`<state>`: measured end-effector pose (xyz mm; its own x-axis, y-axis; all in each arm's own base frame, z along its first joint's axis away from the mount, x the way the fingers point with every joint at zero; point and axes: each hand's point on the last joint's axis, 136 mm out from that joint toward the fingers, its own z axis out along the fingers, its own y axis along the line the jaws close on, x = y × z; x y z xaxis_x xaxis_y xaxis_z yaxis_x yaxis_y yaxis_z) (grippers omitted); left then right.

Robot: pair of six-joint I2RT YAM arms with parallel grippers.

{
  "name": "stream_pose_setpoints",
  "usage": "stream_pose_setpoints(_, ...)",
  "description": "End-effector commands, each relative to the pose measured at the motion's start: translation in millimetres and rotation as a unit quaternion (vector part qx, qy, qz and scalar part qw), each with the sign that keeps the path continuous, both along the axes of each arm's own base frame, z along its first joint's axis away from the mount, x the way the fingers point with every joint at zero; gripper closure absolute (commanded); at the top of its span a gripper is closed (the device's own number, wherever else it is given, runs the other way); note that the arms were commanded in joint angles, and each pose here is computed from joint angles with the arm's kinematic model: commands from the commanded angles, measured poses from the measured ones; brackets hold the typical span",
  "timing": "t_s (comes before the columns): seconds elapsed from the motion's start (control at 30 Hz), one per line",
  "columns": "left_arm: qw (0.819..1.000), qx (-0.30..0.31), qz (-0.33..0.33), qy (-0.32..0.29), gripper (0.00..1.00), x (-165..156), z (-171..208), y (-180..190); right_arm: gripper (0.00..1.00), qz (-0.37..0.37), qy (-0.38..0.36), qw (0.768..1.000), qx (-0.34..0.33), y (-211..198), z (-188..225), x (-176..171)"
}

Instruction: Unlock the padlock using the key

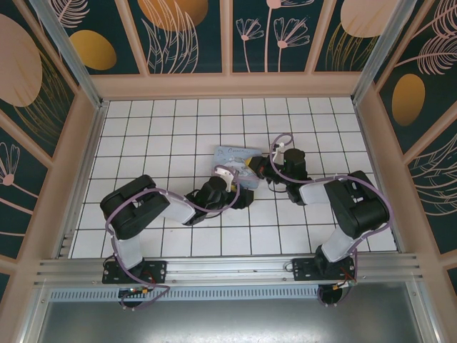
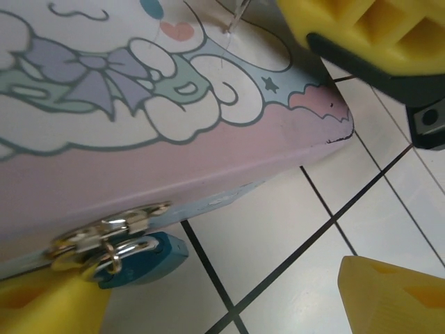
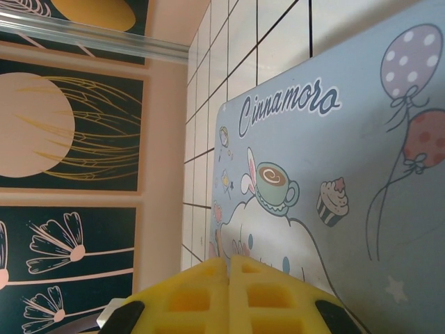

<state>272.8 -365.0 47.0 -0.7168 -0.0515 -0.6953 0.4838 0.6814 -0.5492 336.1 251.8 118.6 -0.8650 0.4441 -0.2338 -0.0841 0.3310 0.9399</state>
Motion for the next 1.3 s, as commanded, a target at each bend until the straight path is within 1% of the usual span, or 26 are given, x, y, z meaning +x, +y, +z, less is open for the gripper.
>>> stream_pose_setpoints(0.0, 0.999, -0.052, -0.003, -0.006, 0.15, 2, 19, -12, 1.00, 0.005, -0.006, 1.000, 0.003, 1, -3, -5)
stream_pose_setpoints(0.23, 0.995, -0.103, 0.010, 0.012, 0.15, 3, 28, -16, 1.00, 0.004, -0.006, 1.000, 0.004, 1, -4, -7)
stream_pose_setpoints(0.37, 0.993, -0.110, 0.022, 0.022, 0.15, 4, 24, -15, 1.00, 0.005, -0.006, 1.000, 0.005, 1, -4, -7)
stream_pose_setpoints(0.53, 0.995, -0.090, 0.030, 0.036, 0.15, 6, 9, -13, 1.00, 0.004, -0.003, 1.000, 0.005, 1, -6, -7)
stream_pose_setpoints(0.67, 0.997, -0.063, 0.036, 0.035, 0.16, 10, 0, -13, 1.00, 0.003, -0.004, 1.000, 0.005, 1, -6, -7)
stream_pose_setpoints(0.8, 0.998, -0.051, 0.032, 0.032, 0.16, 13, -4, -17, 1.00, 0.004, -0.001, 1.000, 0.006, 2, -9, -7)
stream_pose_setpoints(0.9, 0.997, -0.070, 0.024, 0.031, 0.17, 12, 1, -22, 1.00, 0.004, 0.001, 1.000, 0.006, 2, -10, -6)
stream_pose_setpoints(1.1, 0.990, -0.138, 0.026, 0.025, 0.24, 9, 24, -22, 1.00, 0.003, 0.003, 1.000, 0.004, 2, -13, -6)
stream_pose_setpoints(1.2, 0.988, -0.150, 0.025, 0.029, 0.26, 8, 25, -23, 1.00, 0.003, 0.004, 1.000, 0.004, 2, -13, -6)
stream_pose_setpoints(1.27, 0.988, -0.147, 0.028, 0.035, 0.26, 9, 21, -23, 1.00, 0.004, 0.004, 1.000, 0.004, 2, -14, -6)
